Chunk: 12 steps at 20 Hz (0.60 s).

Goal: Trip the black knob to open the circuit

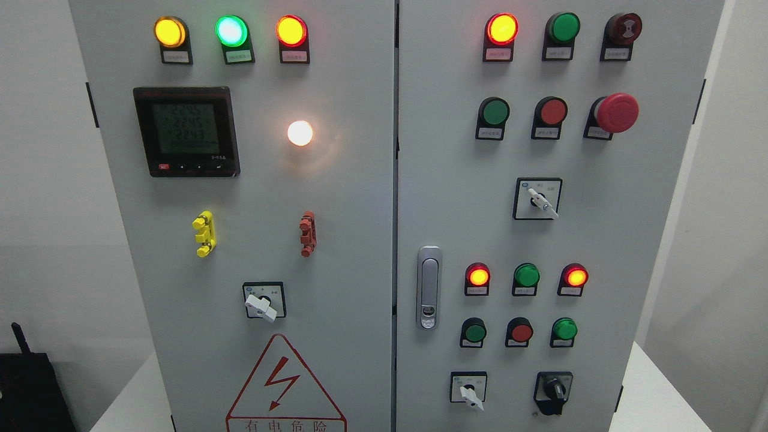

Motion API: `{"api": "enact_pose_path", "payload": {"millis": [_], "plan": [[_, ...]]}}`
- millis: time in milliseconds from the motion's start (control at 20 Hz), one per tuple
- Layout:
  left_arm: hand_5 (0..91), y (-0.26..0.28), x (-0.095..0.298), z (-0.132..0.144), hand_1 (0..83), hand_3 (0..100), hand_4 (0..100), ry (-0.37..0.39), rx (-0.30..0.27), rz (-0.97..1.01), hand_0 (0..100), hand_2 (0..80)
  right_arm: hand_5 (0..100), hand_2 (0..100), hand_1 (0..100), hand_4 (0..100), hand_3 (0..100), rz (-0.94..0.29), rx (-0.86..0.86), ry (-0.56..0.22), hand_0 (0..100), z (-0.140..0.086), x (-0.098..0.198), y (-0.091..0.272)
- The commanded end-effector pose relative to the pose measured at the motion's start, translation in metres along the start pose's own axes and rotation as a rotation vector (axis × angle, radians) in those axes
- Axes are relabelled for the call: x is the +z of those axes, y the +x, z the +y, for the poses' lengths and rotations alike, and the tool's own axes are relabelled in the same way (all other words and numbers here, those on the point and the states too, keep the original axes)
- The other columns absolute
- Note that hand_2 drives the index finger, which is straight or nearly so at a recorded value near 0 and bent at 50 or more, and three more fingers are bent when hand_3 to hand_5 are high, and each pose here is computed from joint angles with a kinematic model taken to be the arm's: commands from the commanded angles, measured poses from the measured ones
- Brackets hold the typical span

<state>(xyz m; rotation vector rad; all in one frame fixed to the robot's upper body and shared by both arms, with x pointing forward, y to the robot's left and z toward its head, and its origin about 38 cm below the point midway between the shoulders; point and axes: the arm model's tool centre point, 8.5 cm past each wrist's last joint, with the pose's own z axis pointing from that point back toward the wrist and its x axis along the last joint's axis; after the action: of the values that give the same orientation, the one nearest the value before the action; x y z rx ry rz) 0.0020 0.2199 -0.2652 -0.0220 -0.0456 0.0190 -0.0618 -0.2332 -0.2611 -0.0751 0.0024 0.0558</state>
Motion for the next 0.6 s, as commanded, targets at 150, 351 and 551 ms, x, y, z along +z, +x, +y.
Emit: {"api": "enact_pose_path", "payload": {"millis": [150, 351, 551], "plan": [[0.0, 0.002, 0.000, 0.000, 38.9, 0, 0, 0.000, 0.005, -0.006, 12, 0.0, 0, 0, 9, 0, 0, -0.003, -0.011, 0.009, 0, 0.002, 0.000, 0.001], [0.0, 0.002, 0.000, 0.000, 38.9, 0, 0, 0.000, 0.005, -0.004, 12, 0.0, 0, 0, 9, 0, 0, -0.015, -0.023, 0.029, 0, 0.002, 0.000, 0.005], [0.0, 0.002, 0.000, 0.000, 38.9, 0, 0, 0.000, 0.005, -0.006, 12, 0.0, 0, 0, 8, 0, 0, -0.090, -0.075, 0.033, 0, -0.003, 0.001, 0.029]]}}
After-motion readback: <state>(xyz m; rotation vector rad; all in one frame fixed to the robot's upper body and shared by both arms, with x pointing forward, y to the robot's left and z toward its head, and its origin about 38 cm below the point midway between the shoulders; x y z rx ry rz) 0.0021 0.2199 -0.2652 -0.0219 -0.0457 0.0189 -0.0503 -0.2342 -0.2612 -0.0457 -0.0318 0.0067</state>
